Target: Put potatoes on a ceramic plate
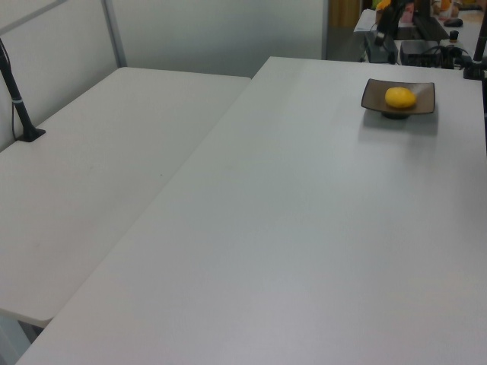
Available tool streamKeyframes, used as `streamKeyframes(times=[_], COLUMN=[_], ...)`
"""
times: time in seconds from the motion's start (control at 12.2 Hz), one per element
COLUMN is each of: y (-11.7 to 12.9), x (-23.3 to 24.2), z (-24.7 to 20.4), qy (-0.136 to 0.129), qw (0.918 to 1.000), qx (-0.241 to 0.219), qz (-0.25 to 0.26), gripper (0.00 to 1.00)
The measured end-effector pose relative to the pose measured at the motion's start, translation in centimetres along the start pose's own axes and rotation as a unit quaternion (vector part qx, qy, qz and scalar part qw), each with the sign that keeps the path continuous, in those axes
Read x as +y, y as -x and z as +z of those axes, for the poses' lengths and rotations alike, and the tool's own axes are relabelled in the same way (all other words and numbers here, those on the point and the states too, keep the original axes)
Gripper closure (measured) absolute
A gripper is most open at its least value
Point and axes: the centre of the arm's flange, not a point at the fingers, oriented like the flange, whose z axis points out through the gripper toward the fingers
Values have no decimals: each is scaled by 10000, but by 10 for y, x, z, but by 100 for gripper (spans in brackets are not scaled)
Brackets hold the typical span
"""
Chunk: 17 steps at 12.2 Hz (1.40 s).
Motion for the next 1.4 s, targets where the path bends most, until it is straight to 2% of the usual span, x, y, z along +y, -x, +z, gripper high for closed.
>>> streamKeyframes(times=[0.25,0.41,0.74,0.99,1.23,1.4], y=[4,7,8,6,-4,-7], x=[-74,-131,-211,-253,-266,-267], z=[-71,-87,-81,-56,-25,-9], qy=[-263,-409,-528,-511,-390,-392], qw=[9994,9981,9968,9947,9896,9863], qx=[-242,-428,-597,-835,-921,-1018], qz=[10,-137,8,-316,-1039,-1241], gripper=[0,0,0,0,0,0])
